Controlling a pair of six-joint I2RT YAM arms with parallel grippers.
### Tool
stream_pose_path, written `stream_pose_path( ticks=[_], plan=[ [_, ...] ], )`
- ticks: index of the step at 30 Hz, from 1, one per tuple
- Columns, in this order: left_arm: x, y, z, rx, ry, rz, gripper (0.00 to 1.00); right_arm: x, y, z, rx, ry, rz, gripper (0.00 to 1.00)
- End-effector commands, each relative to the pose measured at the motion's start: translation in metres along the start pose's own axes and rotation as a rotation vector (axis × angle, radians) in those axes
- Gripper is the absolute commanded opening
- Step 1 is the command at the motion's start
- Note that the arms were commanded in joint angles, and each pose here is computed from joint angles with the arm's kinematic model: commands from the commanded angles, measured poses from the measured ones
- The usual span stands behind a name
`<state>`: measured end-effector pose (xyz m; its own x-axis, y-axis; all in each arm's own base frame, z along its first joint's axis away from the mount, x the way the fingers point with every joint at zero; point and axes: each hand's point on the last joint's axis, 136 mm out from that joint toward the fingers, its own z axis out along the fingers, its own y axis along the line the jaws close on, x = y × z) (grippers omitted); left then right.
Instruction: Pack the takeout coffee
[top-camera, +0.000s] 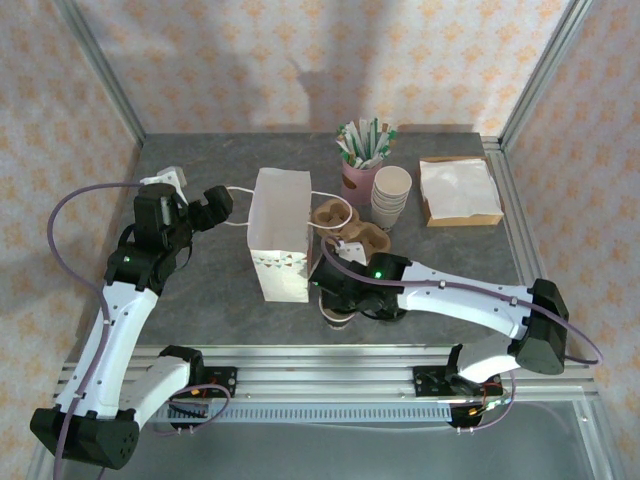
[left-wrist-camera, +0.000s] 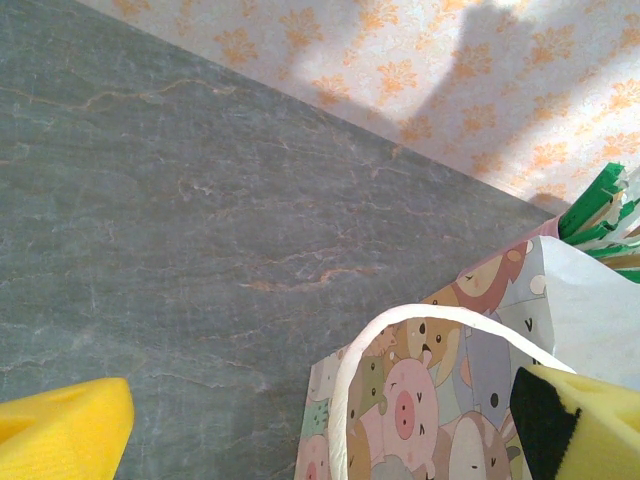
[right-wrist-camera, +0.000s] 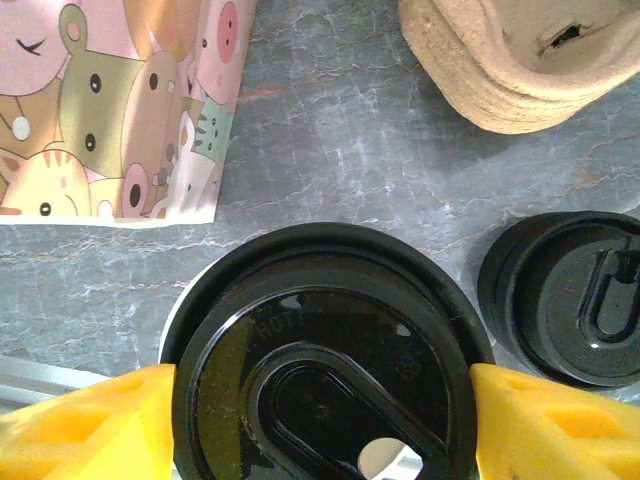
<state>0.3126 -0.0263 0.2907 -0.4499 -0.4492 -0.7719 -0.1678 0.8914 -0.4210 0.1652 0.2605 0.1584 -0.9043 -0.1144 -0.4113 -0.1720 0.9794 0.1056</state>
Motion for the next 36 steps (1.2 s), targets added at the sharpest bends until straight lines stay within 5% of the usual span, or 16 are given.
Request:
stream_pose_path(
  ticks=[1,36],
  plan=[
    [-0.009,-0.004,-0.007,-0.002,-0.022,0.021,0.98,0.001,0.005,0.000,-0.008,0.005,0.000,0.71],
    [-0.008,-0.004,-0.006,-0.006,-0.020,0.021,0.98,0.017,0.007,0.022,0.053,0.076,-0.041,0.71]
  ],
)
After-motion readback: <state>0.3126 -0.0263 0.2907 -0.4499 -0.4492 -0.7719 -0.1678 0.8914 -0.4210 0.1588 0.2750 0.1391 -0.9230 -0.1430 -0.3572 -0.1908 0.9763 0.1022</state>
